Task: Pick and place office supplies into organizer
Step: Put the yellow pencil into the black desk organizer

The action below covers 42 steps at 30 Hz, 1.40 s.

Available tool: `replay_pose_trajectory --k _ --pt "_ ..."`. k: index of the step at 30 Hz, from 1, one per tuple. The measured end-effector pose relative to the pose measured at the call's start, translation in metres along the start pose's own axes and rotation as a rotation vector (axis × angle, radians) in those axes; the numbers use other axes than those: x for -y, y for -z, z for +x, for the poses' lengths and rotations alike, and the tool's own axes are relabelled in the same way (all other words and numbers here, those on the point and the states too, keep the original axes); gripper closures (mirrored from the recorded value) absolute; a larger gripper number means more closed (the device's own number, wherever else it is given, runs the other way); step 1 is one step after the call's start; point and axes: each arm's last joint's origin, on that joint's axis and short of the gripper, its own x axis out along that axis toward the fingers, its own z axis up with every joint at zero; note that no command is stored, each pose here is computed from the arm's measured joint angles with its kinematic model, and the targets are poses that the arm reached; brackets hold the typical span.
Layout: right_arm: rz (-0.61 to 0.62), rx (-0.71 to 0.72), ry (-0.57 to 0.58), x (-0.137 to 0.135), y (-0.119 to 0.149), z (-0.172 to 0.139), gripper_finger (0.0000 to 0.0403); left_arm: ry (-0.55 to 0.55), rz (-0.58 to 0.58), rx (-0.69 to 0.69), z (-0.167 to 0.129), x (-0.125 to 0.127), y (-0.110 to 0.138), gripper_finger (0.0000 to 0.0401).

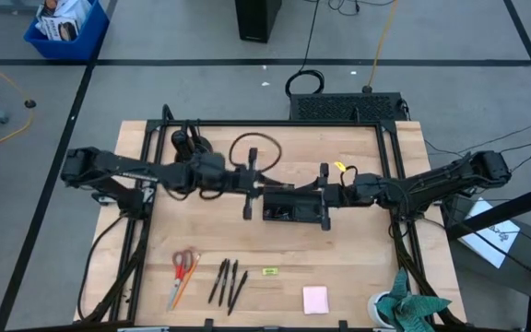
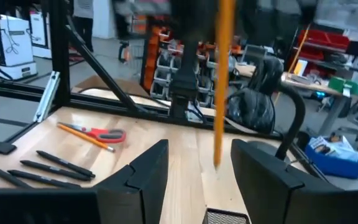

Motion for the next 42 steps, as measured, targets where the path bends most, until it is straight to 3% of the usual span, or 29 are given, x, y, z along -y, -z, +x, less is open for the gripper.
replay_pose_trajectory --k 4,10,18,26,42 --pt "-0.005 -0.004 -0.017 -0.001 -0.007 -0.011 0.0236 0.014 -0.039 0.0 0.008 -0.02 0.021 0.0386" --pt "0.017 -0.078 0.004 0.001 -0.013 -0.032 0.0254 0.056 -0.075 -0.048 0.022 -0.03 0.053 0.0391" --pt "-0.001 -0.14 -0.031 0.001 -0.014 -0.049 0.039 0.058 -0.125 -0.036 0.028 -0.048 0.072 0.0382" --pt "-0.011 -0.105 -0.078 -0.005 -0.021 -0.057 0.0401 0.05 -0.155 -0.053 0.029 -0.051 0.077 0.0395" --pt "-0.005 -0.085 -0.086 -0.007 -0.022 -0.057 0.0402 0.026 -0.229 -0.154 0.05 -0.042 0.122 0.0387"
